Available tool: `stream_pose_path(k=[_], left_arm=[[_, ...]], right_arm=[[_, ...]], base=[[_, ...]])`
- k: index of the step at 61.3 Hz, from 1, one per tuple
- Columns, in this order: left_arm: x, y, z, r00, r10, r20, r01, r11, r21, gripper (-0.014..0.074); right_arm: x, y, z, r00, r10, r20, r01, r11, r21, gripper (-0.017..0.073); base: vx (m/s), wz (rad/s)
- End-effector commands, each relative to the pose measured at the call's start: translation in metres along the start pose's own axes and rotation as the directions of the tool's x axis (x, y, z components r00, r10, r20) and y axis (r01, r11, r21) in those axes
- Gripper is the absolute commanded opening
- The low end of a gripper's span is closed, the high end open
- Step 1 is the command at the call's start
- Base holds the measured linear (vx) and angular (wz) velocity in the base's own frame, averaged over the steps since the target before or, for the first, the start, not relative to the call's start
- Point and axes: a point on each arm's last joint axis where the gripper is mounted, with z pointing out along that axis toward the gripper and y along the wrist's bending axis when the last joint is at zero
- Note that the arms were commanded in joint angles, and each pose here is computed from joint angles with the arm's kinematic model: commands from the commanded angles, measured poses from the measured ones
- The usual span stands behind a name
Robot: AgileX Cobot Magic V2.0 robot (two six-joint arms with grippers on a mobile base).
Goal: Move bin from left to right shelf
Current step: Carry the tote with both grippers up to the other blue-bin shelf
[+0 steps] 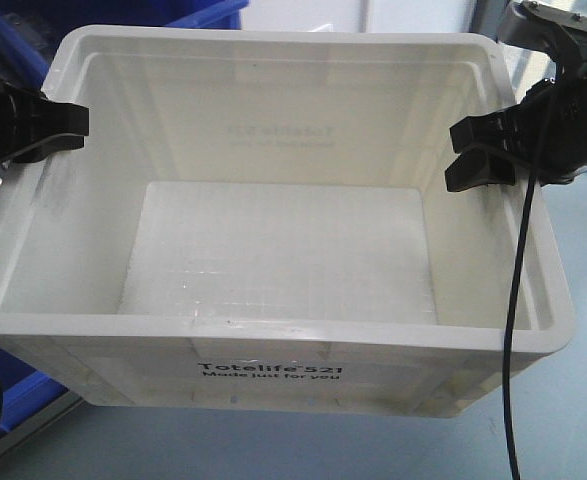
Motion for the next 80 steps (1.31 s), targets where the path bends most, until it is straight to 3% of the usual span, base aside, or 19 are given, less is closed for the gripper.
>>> stream_pose_path(k=[1, 80], left_arm=[[-0.0198, -0.0091, -0.0240, 0.983, 0.017, 0.185, -0.022, 0.999, 0.028, -0.0005], [-0.0198, -0.0091, -0.0240, 0.983, 0.017, 0.185, -0.022, 0.999, 0.028, -0.0005]], right_arm=[[-0.0070, 0.0107, -0.0228, 0.993, -0.040, 0.110, 0.043, 0.999, -0.032, -0.0004], [-0.0071, 0.0106, -0.0229, 0.993, -0.040, 0.111, 0.043, 0.999, -0.032, -0.0004]], base=[[0.15, 0.64], [0.11, 0.49]])
